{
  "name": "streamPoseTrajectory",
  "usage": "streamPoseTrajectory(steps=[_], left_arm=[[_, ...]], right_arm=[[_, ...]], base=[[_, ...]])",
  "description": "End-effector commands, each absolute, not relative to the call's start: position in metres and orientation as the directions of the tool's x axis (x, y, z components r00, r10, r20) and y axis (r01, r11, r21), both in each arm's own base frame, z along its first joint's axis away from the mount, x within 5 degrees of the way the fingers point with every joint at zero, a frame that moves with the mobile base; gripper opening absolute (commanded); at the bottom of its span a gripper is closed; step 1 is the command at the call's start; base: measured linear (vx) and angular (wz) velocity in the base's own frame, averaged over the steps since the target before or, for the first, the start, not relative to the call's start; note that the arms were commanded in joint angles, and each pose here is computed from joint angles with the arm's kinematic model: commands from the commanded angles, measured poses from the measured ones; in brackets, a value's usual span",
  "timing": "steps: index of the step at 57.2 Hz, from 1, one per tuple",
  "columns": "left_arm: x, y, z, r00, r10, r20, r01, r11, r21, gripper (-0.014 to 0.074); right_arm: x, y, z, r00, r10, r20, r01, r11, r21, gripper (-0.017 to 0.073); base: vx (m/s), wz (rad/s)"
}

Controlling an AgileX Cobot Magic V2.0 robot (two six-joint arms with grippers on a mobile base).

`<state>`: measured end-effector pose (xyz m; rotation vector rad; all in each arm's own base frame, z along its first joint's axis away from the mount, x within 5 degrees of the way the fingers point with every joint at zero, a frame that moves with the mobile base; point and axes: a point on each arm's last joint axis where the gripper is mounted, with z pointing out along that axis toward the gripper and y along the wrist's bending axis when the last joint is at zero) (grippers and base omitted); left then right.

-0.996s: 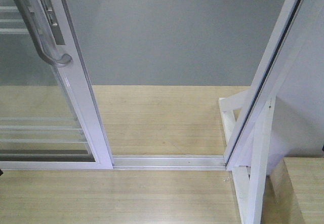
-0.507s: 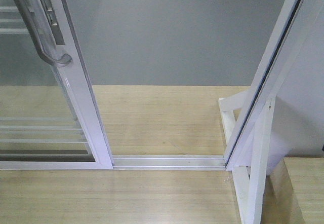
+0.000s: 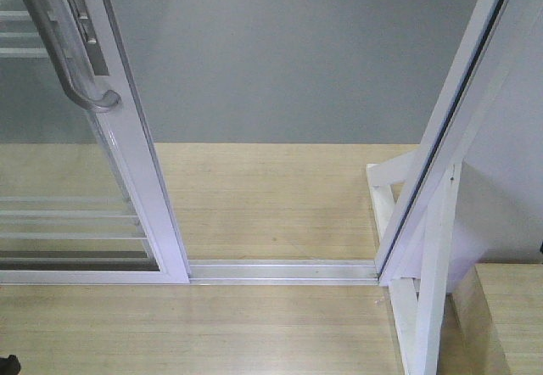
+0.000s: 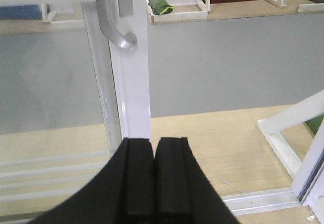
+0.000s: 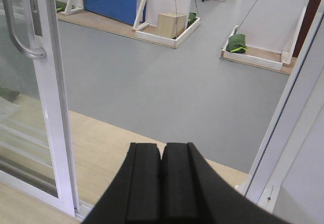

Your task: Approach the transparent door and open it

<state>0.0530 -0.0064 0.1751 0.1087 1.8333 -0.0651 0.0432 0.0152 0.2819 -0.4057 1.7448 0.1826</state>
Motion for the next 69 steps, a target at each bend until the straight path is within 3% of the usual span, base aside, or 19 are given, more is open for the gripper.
streamPoseTrajectory(steps=[1, 53, 69], left_arm=[[0.054, -0.006, 0.194, -0.103, -0.003, -0.995, 0.106, 0.994, -0.014, 0.0], [0.054, -0.006, 0.195, -0.083, -0.013, -0.996, 0.104, 0.994, -0.021, 0.0001], [0.054, -0.006, 0.195, -0.083, -0.013, -0.996, 0.104, 0.994, -0.021, 0.0001]], right_arm=[[0.044, 0.015, 0.297, -0.077, -0.146, -0.986, -0.349, 0.93, -0.111, -0.0001], [0.045, 0.015, 0.296, -0.077, -0.146, -0.986, -0.349, 0.93, -0.111, -0.0001], [0.062, 0.023, 0.233, -0.07, -0.137, -0.988, -0.361, 0.927, -0.103, -0.0001]], base=[[0.0, 0.0], [0.0, 0.0], [0.0, 0.0]])
